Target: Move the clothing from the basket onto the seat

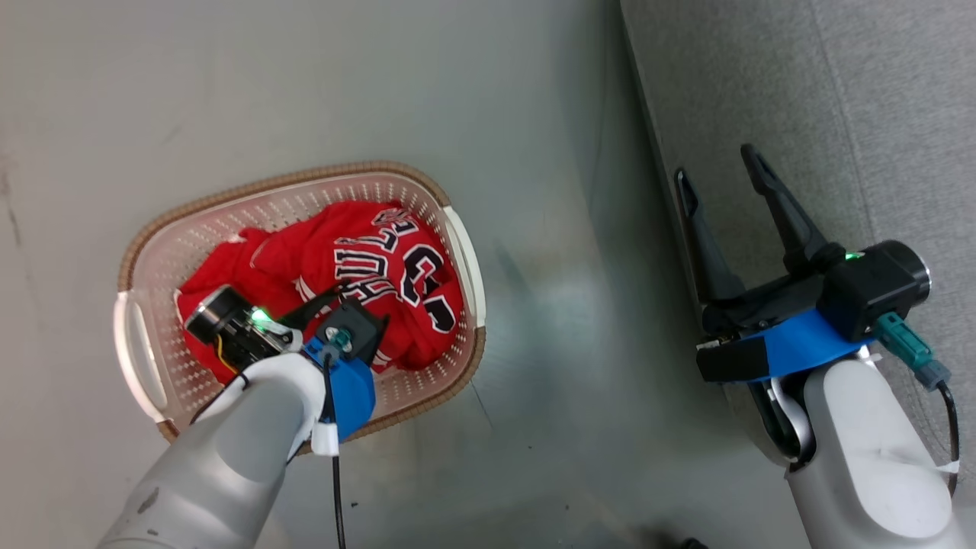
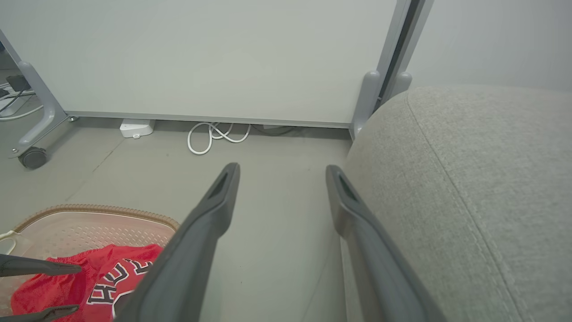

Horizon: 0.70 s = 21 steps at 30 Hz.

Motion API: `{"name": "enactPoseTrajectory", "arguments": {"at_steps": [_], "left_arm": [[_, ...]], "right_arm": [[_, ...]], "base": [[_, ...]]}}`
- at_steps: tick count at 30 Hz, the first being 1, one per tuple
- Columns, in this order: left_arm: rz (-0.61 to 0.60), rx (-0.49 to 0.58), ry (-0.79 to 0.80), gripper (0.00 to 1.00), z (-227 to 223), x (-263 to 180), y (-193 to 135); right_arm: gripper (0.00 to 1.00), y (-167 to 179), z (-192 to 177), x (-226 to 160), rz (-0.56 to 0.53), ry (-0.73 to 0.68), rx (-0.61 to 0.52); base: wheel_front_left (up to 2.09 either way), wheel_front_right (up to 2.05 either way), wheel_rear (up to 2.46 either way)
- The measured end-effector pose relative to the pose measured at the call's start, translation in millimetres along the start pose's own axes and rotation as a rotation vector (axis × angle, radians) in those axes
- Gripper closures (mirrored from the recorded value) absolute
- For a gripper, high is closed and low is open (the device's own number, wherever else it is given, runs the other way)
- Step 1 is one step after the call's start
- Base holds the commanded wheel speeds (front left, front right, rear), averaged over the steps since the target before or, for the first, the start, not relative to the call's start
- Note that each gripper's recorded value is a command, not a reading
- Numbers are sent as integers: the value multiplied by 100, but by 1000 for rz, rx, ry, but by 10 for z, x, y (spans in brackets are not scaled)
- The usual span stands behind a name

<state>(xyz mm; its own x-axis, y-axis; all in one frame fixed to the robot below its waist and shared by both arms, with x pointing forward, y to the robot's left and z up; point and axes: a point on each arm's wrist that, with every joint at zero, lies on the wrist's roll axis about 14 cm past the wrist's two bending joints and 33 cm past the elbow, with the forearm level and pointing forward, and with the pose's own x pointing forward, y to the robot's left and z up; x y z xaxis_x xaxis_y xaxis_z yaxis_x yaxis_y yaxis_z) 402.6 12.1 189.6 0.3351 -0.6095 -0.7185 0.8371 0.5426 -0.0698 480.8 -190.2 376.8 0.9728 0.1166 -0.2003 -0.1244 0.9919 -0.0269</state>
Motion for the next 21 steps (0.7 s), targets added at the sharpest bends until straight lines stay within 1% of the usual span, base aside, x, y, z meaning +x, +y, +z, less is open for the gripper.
{"name": "enactPoseTrajectory", "arguments": {"at_steps": [5,11,14,17,21], "left_arm": [[-15,-85,79,0,-241,192,10],[-9,-183,156,0,-470,379,100],[-2,-204,192,0,-559,460,188],[-6,-241,205,0,-636,538,182],[-19,-248,217,0,-689,666,203]], "right_arm": [[0,-6,-176,117,12,29,-10],[0,-14,-393,216,22,64,-20],[0,-10,-510,237,24,86,-19],[0,0,-610,267,30,102,-19],[0,-13,-743,285,29,126,-19]], "base": [[0,0,0],[0,0,0],[0,0,0],[0,0,0],[0,0,0]]}}
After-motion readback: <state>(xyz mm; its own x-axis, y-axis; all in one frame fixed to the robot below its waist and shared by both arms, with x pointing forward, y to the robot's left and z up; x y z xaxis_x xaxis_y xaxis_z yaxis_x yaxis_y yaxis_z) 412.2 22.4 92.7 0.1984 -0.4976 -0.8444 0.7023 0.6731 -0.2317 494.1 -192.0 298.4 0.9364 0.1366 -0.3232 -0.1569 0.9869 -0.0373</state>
